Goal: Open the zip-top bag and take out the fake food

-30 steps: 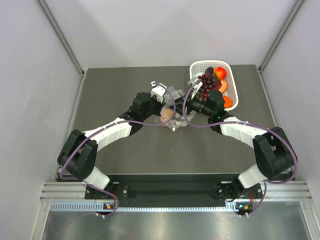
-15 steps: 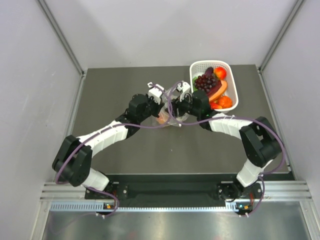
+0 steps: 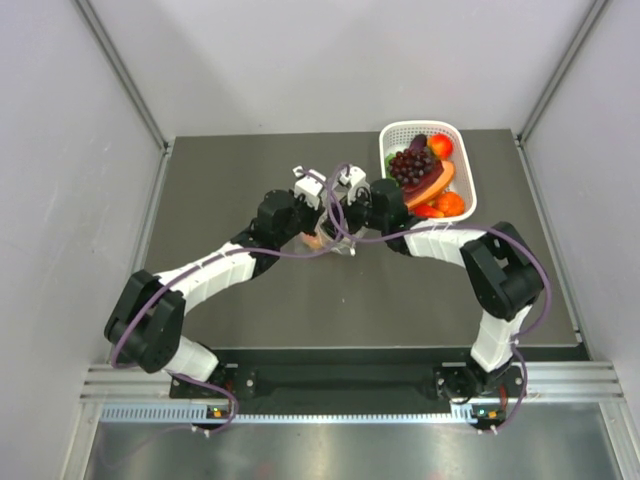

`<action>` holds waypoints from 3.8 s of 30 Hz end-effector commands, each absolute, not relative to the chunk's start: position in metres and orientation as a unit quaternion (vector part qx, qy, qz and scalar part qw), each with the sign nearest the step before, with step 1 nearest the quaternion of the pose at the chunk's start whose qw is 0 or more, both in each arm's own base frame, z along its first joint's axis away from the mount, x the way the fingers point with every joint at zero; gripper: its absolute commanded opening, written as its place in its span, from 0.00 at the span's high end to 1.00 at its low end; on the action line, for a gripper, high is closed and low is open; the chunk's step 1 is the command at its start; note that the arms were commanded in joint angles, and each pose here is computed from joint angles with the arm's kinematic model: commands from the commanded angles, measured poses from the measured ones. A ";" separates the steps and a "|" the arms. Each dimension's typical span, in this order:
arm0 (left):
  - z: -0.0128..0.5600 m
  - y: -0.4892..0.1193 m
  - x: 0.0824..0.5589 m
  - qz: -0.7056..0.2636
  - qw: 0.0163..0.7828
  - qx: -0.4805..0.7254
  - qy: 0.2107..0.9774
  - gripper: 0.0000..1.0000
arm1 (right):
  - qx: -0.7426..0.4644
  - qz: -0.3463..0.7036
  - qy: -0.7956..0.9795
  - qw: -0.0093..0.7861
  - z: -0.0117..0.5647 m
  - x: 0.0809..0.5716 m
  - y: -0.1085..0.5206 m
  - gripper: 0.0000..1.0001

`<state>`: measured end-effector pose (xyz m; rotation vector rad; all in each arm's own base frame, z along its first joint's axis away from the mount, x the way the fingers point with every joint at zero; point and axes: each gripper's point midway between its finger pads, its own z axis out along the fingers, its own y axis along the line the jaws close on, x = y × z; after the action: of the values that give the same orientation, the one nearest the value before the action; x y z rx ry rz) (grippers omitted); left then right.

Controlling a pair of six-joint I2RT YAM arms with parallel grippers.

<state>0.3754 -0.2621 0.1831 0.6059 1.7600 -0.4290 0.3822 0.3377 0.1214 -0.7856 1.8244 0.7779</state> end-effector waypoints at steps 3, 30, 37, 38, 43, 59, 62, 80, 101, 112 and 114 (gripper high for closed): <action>0.206 -0.257 0.376 -0.184 0.613 0.242 0.729 1.00 | -0.358 0.363 0.730 0.455 0.113 0.371 0.366 0.15; 0.177 -0.342 0.354 -0.375 0.540 0.306 0.688 1.00 | -0.253 0.546 0.595 0.533 0.137 0.340 0.346 0.09; 0.162 -0.318 0.359 -0.316 0.562 0.296 0.705 1.00 | -0.246 0.495 0.607 0.572 0.135 0.346 0.356 0.09; 0.162 -0.317 0.361 -0.312 0.564 0.294 0.706 1.00 | -0.246 0.487 0.608 0.577 0.134 0.346 0.357 0.09; 0.155 -0.308 0.364 -0.292 0.570 0.285 0.713 1.00 | -0.237 0.477 0.606 0.591 0.137 0.349 0.367 0.12; 0.193 -0.270 0.347 -0.276 0.618 0.246 0.694 0.19 | -0.218 0.433 0.646 0.590 0.116 0.368 0.361 0.16; 0.195 -0.248 0.357 -0.248 0.628 0.207 0.708 0.11 | -0.216 0.435 0.645 0.590 0.117 0.368 0.360 0.16; 0.114 -0.182 0.399 -0.261 0.558 0.070 0.785 0.19 | -0.201 0.456 0.640 0.584 0.121 0.373 0.353 0.15; 0.087 -0.202 0.401 -0.308 0.508 0.097 0.798 0.83 | -0.241 0.492 0.630 0.550 0.120 0.356 0.377 0.14; 0.082 -0.206 0.401 -0.315 0.499 0.107 0.800 0.89 | -0.265 0.458 0.655 0.539 0.102 0.360 0.400 0.12; 0.082 -0.207 0.400 -0.318 0.498 0.108 0.800 0.89 | -0.262 0.442 0.669 0.537 0.096 0.365 0.399 0.12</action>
<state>0.4087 -0.2024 0.0999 0.2320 1.8737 -0.7368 0.3596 0.3911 0.1001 -0.6018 1.5810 1.0993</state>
